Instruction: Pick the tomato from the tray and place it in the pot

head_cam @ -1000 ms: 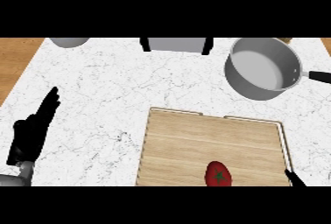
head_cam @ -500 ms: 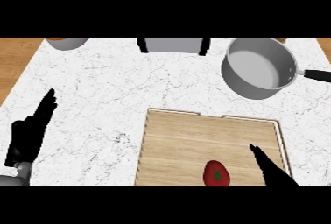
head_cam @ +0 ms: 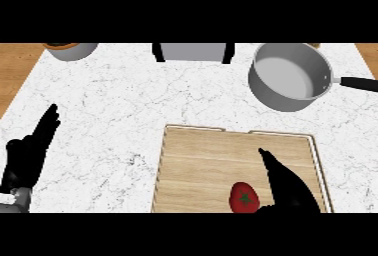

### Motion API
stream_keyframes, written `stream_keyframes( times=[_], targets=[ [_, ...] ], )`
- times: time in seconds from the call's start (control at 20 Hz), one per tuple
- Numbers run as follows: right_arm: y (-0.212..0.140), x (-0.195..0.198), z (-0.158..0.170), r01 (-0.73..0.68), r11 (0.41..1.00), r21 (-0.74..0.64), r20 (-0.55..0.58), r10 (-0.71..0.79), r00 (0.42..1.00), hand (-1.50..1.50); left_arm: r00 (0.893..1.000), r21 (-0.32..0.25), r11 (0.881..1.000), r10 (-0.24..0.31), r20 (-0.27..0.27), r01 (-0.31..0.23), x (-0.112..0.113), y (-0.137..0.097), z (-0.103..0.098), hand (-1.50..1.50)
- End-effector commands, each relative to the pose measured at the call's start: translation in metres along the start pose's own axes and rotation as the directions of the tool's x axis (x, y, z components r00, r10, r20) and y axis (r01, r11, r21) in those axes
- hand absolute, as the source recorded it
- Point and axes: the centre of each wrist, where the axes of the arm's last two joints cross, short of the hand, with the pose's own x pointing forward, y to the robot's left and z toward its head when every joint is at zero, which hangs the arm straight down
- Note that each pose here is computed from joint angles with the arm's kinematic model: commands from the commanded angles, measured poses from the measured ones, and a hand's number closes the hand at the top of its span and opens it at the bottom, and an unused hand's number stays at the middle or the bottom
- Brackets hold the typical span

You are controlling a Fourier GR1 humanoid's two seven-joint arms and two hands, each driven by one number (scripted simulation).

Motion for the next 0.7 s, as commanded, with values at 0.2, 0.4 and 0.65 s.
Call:
stream_keyframes(
  times=[0.2, 0.4, 0.65],
  targets=[
    [0.010, 0.037, -0.018, -0.065, 0.997, 0.052, -0.219, 0.075, 0.973, -1.50, 1.000, 0.017, 1.000, 0.000, 0.000, 0.000, -0.001, 0.004, 0.005, 0.00],
    [0.022, 0.039, -0.025, -0.106, 0.993, 0.055, -0.241, 0.116, 0.964, -1.50, 1.000, 0.033, 0.999, 0.003, -0.004, -0.003, -0.004, -0.003, 0.000, 0.00],
    [0.013, 0.029, -0.045, -0.081, 0.995, 0.055, -0.257, 0.093, 0.962, -1.50, 1.000, 0.022, 1.000, 0.014, 0.002, -0.014, 0.002, -0.001, 0.020, 0.00]
  ],
)
